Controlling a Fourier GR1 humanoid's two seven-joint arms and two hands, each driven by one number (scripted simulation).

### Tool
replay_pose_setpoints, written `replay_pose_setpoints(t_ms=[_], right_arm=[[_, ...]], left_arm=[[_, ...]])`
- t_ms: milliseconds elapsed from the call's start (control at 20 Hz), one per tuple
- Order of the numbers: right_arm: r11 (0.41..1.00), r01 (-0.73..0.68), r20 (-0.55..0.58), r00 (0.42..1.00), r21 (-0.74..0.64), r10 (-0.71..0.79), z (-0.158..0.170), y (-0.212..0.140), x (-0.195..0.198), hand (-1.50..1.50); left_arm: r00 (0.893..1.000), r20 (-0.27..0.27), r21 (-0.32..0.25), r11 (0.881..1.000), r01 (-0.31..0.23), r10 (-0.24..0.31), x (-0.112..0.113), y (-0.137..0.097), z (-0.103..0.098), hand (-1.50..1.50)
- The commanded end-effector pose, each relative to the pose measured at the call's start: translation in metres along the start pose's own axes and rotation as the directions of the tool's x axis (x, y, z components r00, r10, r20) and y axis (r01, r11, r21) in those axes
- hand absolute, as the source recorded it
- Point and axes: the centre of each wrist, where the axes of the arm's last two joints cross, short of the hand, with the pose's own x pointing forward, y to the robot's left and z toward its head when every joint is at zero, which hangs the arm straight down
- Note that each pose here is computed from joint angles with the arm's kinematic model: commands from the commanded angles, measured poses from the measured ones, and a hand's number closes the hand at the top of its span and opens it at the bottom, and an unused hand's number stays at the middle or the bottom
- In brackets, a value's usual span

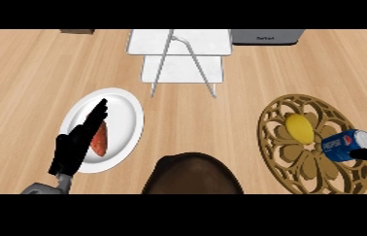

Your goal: Pick the lemon from the placemat and place it in the tiered shelf

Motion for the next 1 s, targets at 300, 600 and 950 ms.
replay_pose_setpoints(t_ms=[300,600,950], right_arm=[[0.891,-0.453,-0.251,0.865,-0.014,0.435,0.002,0.046,0.069,-1.5],[0.9,-0.416,-0.259,0.862,0.126,0.435,-0.026,0.101,0.106,-1.5],[0.883,-0.432,-0.376,0.798,0.186,0.47,-0.037,0.128,0.116,-1.5]], left_arm=[[0.997,-0.07,-0.03,0.999,0.01,-0.012,-0.014,-0.019,-0.003,0.0],[0.997,-0.07,-0.022,1.0,-0.014,0.012,-0.012,-0.008,-0.017,0.0],[0.997,-0.073,-0.009,1.0,-0.006,0.005,-0.019,-0.014,-0.004,0.0]])
